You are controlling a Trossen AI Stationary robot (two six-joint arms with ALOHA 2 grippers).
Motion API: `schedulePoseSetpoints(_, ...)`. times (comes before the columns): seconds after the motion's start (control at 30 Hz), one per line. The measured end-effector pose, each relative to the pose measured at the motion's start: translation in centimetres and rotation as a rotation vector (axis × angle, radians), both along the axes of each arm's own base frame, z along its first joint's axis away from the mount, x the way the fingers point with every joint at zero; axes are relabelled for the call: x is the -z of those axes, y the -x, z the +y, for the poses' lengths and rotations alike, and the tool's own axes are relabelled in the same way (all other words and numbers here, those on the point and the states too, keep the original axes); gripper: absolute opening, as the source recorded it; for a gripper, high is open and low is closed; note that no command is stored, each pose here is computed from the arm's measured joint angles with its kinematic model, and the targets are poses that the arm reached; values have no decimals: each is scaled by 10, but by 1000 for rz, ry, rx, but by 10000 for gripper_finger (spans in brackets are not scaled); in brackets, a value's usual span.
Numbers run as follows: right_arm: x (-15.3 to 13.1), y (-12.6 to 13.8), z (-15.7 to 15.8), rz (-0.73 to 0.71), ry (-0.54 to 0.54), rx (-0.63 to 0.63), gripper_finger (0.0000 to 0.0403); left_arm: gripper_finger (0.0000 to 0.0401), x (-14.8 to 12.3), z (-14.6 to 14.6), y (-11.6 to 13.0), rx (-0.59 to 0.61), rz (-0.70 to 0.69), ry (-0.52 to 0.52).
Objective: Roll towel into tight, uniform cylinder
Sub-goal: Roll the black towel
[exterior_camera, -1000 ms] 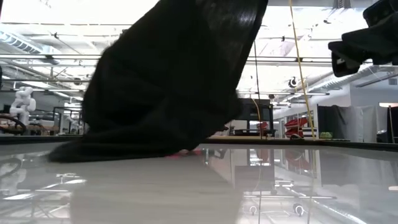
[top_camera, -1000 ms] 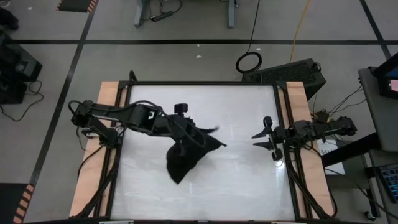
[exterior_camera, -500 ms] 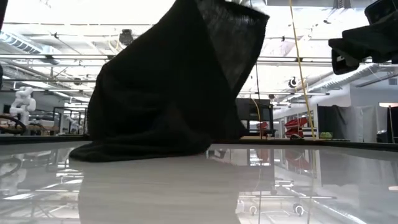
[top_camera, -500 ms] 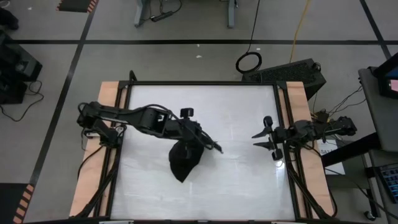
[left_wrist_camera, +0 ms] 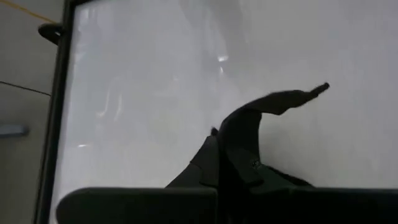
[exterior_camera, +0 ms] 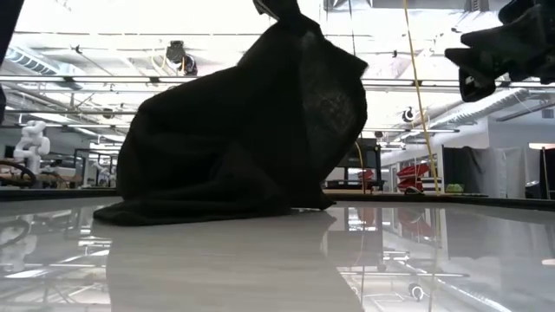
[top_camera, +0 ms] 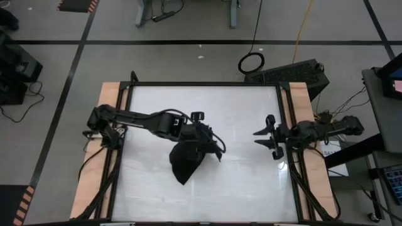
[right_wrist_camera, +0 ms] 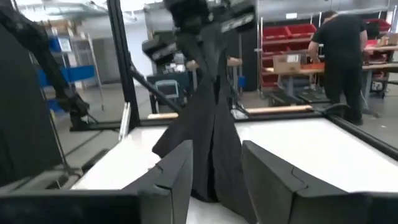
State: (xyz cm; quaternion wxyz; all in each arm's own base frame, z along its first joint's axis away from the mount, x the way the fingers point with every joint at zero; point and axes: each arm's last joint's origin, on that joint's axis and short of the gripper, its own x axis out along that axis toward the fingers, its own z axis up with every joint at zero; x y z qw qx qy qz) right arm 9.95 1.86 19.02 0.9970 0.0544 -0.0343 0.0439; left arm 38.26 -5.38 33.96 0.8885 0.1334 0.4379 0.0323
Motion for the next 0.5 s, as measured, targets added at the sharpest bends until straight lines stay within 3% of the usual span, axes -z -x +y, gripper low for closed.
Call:
schedulePoseSetpoints(0.37, 2, -27, 6, 15, 115, 25, 276, 2, 6, 46, -20, -99, -70, -18)
schedulePoseSetpoints(0.5, 6, -35, 7, 38, 172, 61, 299, 2, 9, 61, -26, -135, -90, -7)
